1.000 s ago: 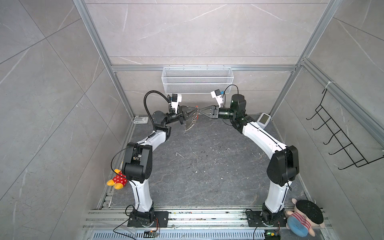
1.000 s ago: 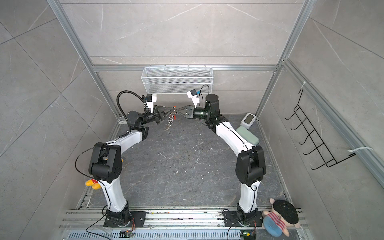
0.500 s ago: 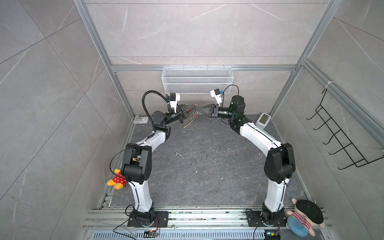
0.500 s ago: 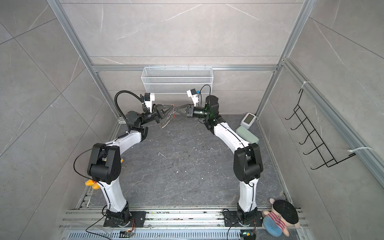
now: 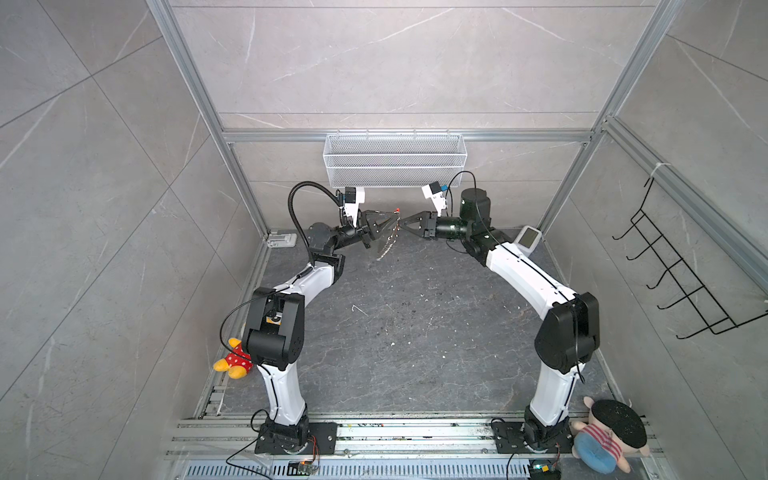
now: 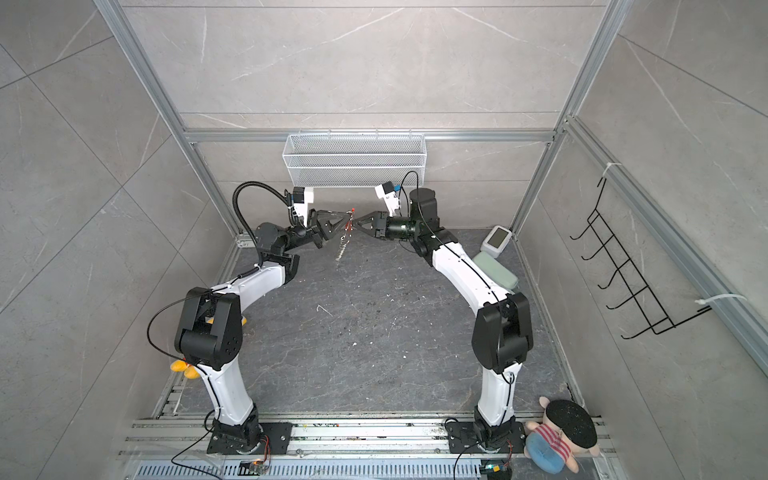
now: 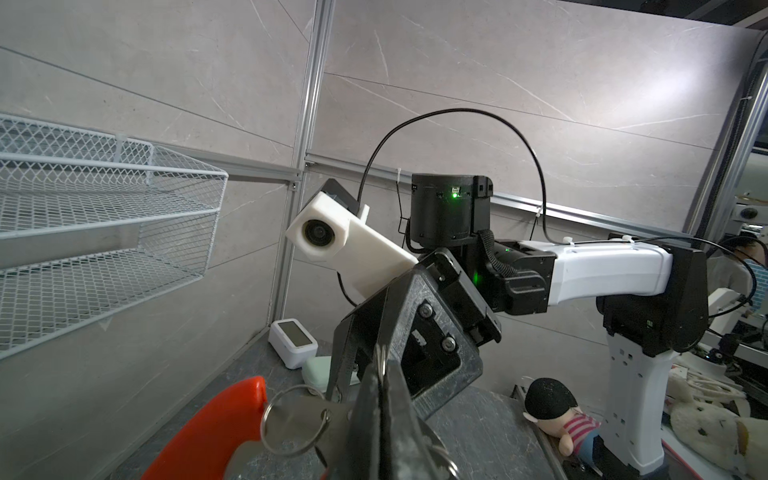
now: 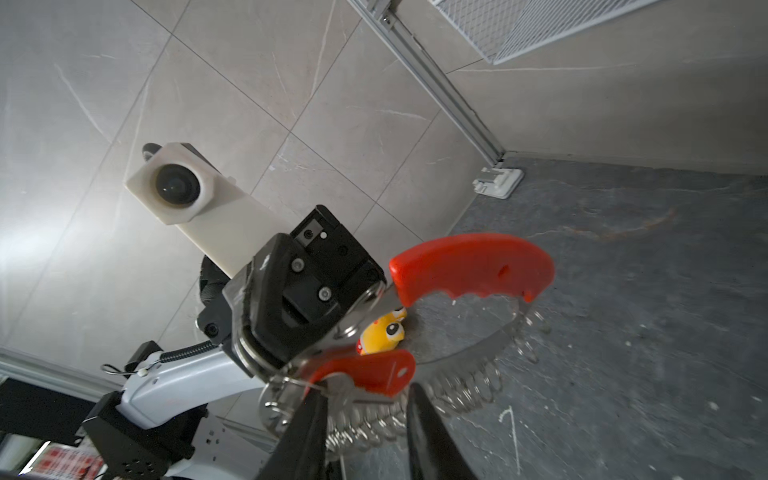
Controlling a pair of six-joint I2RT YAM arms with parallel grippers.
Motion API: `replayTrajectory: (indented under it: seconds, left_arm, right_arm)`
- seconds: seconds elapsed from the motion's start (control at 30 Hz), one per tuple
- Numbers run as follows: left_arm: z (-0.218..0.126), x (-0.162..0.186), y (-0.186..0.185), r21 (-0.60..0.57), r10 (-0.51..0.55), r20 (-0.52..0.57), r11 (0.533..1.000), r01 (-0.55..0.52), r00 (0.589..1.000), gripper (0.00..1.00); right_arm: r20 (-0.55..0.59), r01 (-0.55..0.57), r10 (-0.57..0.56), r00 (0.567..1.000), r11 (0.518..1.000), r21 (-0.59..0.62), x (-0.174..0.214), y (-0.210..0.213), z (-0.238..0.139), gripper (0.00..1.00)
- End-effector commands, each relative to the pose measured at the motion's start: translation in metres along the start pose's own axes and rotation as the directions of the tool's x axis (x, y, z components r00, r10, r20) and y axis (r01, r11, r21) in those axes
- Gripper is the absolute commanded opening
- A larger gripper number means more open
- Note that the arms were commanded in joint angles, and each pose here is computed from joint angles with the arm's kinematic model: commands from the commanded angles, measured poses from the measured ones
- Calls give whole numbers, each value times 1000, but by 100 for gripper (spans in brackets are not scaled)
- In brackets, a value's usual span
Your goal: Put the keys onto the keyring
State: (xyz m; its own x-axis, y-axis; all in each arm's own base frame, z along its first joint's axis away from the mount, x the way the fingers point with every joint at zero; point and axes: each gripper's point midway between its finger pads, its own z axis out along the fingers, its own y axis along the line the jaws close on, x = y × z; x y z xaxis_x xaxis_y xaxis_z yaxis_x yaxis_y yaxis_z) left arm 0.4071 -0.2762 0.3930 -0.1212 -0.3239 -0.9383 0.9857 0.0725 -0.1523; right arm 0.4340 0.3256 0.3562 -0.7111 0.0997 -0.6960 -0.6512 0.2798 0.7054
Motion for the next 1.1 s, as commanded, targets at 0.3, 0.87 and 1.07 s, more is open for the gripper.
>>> replayTrajectory:
  seconds: [0.3, 0.87, 1.07]
  left_arm:
    - [12, -36, -40, 117, 126, 39, 985, -130, 991, 0]
    - [15, -31, -35, 133, 79, 18, 988, -81, 997, 0]
    - [15, -27, -33, 134, 59, 10, 989, -60, 998, 0]
  right_arm:
    - [15, 266, -273, 962, 946, 184, -1, 12, -36, 23]
    - [90, 384, -400, 912, 911, 152, -17, 43, -46, 36]
    - [130, 402, -406, 905, 914, 57, -22, 55, -36, 37]
